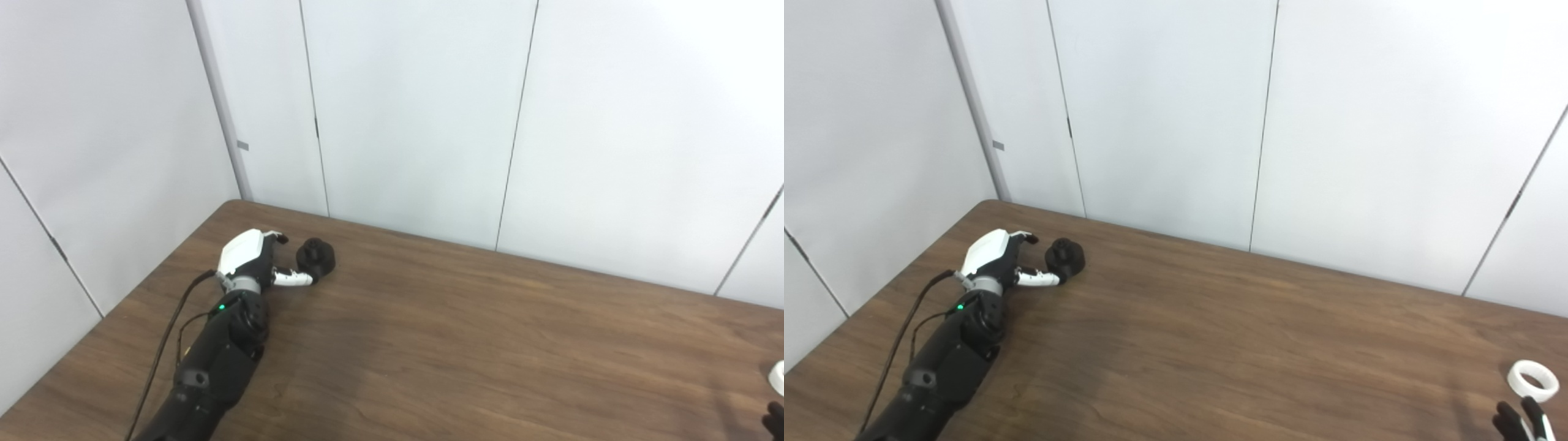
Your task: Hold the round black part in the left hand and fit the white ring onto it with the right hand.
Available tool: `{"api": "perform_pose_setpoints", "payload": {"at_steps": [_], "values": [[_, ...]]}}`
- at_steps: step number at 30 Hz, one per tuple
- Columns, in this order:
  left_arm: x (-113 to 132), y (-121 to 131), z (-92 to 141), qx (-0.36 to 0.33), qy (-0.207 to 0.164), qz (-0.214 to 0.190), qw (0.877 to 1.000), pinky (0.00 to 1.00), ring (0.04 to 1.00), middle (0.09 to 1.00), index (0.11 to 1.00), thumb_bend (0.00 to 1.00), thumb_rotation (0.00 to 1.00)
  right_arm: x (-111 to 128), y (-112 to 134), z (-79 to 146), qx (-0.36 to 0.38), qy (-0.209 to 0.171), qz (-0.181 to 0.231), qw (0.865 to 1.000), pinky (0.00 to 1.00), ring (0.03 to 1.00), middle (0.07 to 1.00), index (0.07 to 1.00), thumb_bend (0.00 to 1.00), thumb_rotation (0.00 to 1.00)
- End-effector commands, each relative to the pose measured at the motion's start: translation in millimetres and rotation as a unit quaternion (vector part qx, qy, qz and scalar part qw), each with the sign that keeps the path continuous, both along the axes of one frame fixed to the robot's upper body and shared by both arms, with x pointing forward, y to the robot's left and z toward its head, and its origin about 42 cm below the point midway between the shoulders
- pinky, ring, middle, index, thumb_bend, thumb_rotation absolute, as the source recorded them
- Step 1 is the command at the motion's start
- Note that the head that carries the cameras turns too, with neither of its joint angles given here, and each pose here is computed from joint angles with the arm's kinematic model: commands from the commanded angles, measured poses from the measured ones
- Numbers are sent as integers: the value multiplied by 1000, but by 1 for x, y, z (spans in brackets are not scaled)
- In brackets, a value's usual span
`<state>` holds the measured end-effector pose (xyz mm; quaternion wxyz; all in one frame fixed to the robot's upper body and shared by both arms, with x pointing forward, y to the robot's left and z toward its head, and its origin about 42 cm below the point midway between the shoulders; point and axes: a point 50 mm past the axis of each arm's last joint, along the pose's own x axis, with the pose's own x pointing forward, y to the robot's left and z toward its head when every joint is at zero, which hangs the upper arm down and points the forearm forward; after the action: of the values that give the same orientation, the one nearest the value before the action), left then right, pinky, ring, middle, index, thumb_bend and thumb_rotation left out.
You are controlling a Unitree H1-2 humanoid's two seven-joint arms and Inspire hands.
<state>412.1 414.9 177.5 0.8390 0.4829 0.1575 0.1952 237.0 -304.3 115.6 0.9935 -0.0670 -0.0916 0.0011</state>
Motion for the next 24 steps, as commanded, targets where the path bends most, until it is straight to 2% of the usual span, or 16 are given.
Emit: {"api": "perform_pose_setpoints", "payload": {"at_steps": [1,24], "values": [[15,7,35,19,-36,5,999,1000,968,920,821,909,309,-16,9,-24,25,38,-12,999,1000,932,939,1000,429,1000],[32,-8,27,7,0,-7,1000,1000,968,911,794,901,317,-20,9,-22,28,39,-16,999,1000,924,932,1000,438,1000]]}}
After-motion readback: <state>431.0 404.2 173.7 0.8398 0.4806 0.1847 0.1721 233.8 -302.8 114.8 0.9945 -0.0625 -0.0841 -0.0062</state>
